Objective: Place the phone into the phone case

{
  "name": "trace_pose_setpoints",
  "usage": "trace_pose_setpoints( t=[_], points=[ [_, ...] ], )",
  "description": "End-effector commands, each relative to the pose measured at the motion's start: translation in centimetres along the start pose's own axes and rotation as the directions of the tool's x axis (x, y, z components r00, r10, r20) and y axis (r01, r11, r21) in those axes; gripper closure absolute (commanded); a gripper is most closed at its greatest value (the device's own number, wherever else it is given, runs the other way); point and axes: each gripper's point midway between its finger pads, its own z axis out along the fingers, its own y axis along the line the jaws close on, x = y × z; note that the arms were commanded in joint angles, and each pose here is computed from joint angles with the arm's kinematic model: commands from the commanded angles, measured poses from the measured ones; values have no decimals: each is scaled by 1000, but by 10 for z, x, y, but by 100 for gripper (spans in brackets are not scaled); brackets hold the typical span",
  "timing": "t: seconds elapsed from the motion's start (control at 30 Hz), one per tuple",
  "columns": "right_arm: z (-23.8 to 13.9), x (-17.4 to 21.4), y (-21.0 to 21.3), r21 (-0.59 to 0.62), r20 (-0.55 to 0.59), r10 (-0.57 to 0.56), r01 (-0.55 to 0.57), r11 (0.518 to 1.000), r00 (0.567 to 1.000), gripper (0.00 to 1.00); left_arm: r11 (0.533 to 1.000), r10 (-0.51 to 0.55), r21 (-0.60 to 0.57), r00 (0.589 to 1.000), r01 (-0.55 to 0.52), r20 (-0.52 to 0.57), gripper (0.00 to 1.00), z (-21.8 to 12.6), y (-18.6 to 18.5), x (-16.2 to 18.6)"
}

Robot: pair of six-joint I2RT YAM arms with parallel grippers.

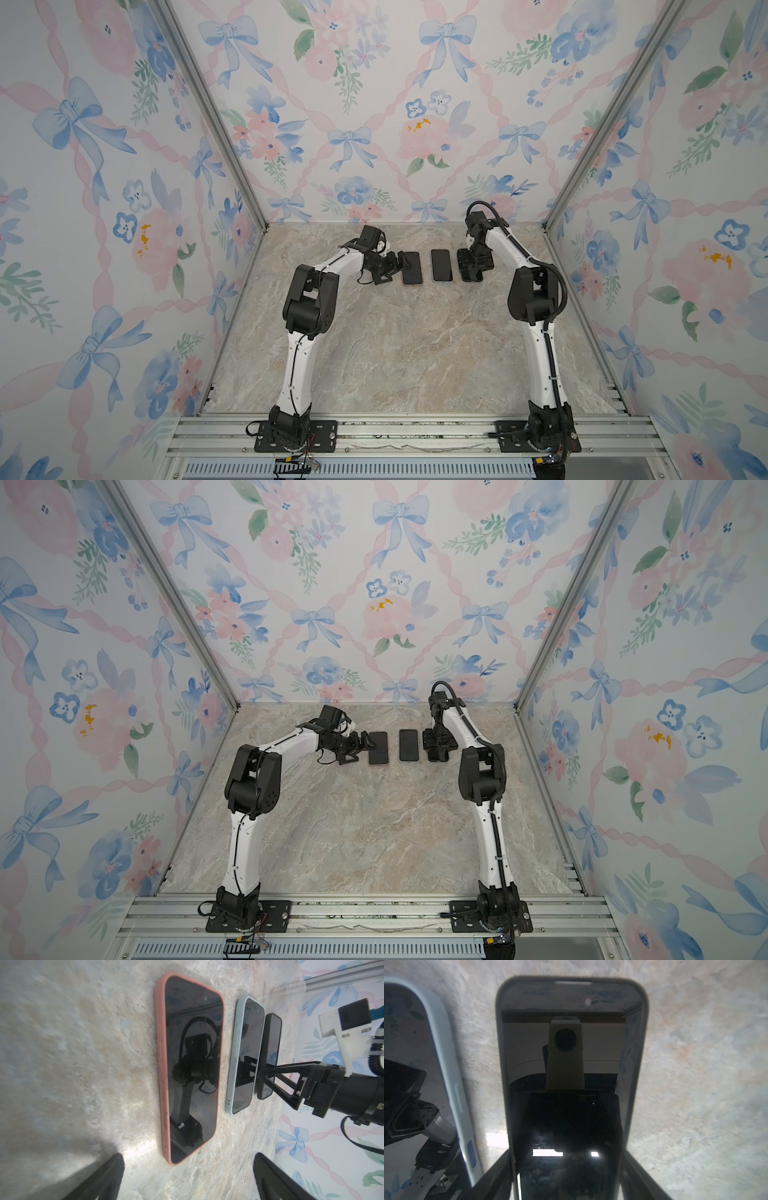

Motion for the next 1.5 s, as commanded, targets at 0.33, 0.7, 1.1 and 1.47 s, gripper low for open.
trace_pose_setpoints(
  t=[0.33,0.7,1.1,1.47],
  points=[
    [5,-3,0,14,-13,-15,15,1000,1000,34,999,-4,-32,1000,3,-13,2,-4,13,6],
    [3,0,0,20,-15,-28,28,999,1000,31,999,-8,-38,1000,7,-16,2,-3,17,7],
    [-6,6,-5,37,-19,-18,18,999,1000,32,999,-8,-40,1000,8,-18,2,-3,17,9],
    [-11,8,-5,39,-17,-15,15,999,1000,31,999,-6,-41,1000,5,-16,2,-3,17,9]
  ],
)
